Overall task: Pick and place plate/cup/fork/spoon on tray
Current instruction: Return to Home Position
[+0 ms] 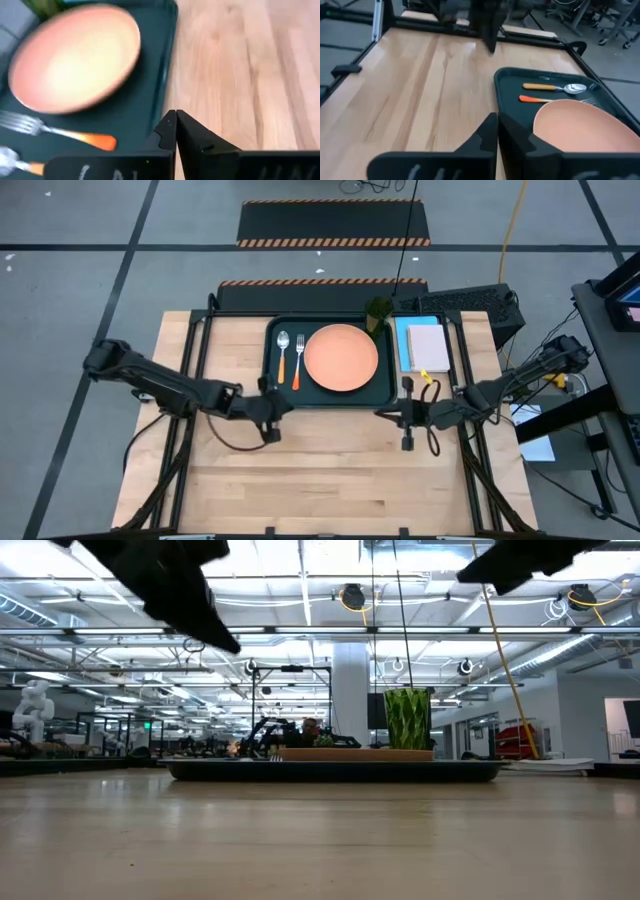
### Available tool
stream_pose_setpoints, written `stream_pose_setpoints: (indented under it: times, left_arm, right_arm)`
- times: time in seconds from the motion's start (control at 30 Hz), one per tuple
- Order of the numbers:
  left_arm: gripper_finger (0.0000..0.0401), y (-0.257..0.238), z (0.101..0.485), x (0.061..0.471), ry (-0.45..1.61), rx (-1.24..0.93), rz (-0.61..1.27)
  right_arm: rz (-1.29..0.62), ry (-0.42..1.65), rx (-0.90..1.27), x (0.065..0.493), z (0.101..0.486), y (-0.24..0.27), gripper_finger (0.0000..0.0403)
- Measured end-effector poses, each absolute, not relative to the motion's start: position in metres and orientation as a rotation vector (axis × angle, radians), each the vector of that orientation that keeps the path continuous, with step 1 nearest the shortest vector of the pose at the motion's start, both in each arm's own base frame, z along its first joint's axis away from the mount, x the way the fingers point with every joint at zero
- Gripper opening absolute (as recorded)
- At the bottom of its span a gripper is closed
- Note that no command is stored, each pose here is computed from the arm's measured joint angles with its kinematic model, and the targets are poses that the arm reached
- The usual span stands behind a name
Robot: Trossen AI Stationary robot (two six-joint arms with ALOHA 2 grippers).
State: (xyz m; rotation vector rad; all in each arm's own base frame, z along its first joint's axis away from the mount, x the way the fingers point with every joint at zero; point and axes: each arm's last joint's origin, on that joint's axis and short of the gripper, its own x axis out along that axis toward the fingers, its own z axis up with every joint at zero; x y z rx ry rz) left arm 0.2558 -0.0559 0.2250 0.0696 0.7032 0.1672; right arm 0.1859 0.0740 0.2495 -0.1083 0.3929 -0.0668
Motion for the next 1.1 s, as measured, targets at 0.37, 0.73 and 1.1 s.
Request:
stream_pose_setpoints:
  times: [0.37, 0.73, 1.1]
  left_arm:
    - [0.0011, -0.025, 0.267, 0.228, 0.592, 0.13, 0.129]
    - [0.0009, -0.032, 0.223, 0.22, 0.575, 0.123, 0.082]
    - [0.0008, -0.019, 0.194, 0.203, 0.547, 0.108, 0.066]
  right_arm:
    - [-0.051, 0.377, -0.074, 0.159, 0.228, 0.063, 0.0001]
    - [0.05, 0.323, -0.036, 0.142, 0.203, 0.057, 0.0]
    - [0.098, 0.189, -0.123, 0.128, 0.176, 0.051, 0.0]
